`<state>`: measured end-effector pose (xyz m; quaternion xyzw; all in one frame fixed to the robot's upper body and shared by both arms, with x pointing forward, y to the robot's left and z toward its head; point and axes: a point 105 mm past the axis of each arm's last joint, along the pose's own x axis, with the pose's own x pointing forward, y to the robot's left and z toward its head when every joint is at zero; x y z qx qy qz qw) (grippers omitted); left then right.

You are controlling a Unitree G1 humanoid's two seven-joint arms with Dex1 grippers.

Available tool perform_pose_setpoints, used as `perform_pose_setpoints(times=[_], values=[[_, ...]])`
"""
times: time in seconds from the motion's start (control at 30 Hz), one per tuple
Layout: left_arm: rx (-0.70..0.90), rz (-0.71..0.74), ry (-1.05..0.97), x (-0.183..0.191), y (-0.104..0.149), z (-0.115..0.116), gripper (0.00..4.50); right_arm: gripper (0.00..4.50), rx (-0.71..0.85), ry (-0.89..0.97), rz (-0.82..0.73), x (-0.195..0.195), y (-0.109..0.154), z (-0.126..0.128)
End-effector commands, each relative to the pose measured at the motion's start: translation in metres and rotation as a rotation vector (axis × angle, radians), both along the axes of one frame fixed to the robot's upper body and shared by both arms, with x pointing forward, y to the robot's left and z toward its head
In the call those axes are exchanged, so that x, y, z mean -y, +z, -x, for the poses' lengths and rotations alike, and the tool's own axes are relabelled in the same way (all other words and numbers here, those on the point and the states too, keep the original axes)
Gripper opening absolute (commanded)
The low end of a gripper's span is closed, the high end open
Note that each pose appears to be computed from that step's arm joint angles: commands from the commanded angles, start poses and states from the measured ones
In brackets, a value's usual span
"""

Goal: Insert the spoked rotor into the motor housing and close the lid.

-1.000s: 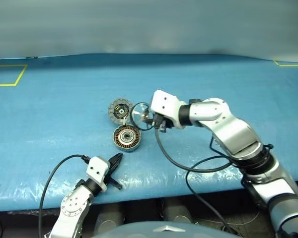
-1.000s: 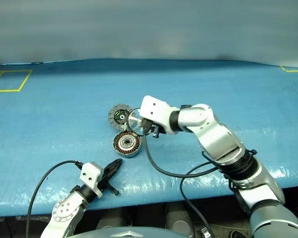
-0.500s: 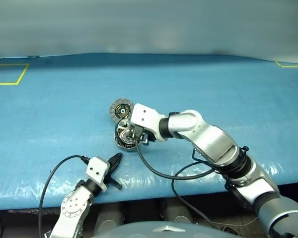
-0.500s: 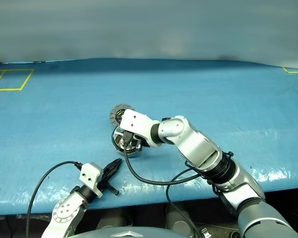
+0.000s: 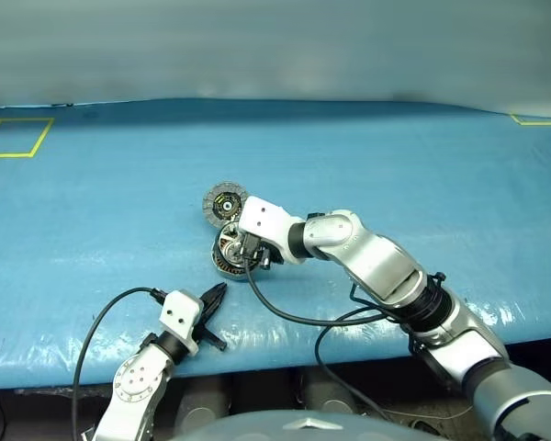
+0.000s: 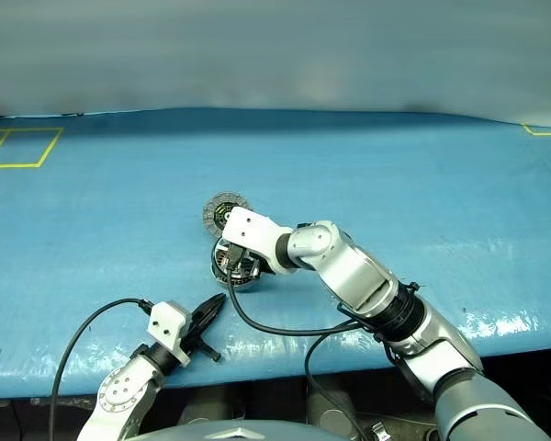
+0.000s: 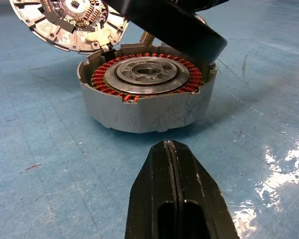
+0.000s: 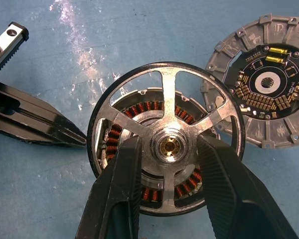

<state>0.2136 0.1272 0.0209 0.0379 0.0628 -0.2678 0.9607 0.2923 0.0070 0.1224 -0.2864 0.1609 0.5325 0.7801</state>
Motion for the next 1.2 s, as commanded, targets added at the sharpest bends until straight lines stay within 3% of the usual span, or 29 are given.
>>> perform_pose_setpoints(times=[0.03, 0.43, 0.67, 0.87, 1.03, 1.13, 1.2], values=[[0.018, 0.02, -0.01, 0.006, 0.007, 0.001, 0.0, 1.36, 0.033, 0.009, -0.023, -0.004, 0.006, -0.001], [0.016, 0.02, -0.01, 0.005, 0.007, 0.0, 0.0, 1.36, 0.017, 0.036, 0.011, 0.0, -0.002, 0.002], [0.009, 0.021, -0.007, 0.004, 0.003, 0.0, 0.0, 3.66, 0.034, 0.02, -0.014, -0.002, 0.004, -0.001], [0.009, 0.02, -0.003, 0.003, 0.001, 0.0, 0.0, 3.66, 0.055, 0.013, -0.045, -0.003, 0.017, -0.003], [0.019, 0.013, 0.017, -0.001, 0.002, 0.0, 0.0, 3.66, 0.068, 0.008, -0.166, -0.001, 0.047, -0.001], [0.024, 0.007, 0.027, -0.004, 0.002, 0.0, 0.0, 2.76, 0.08, -0.038, -0.23, 0.007, 0.059, -0.01], [0.032, 0.006, 0.031, -0.005, 0.003, 0.0, 0.0, 2.1, 0.149, -0.101, -0.216, 0.018, 0.063, -0.029]])
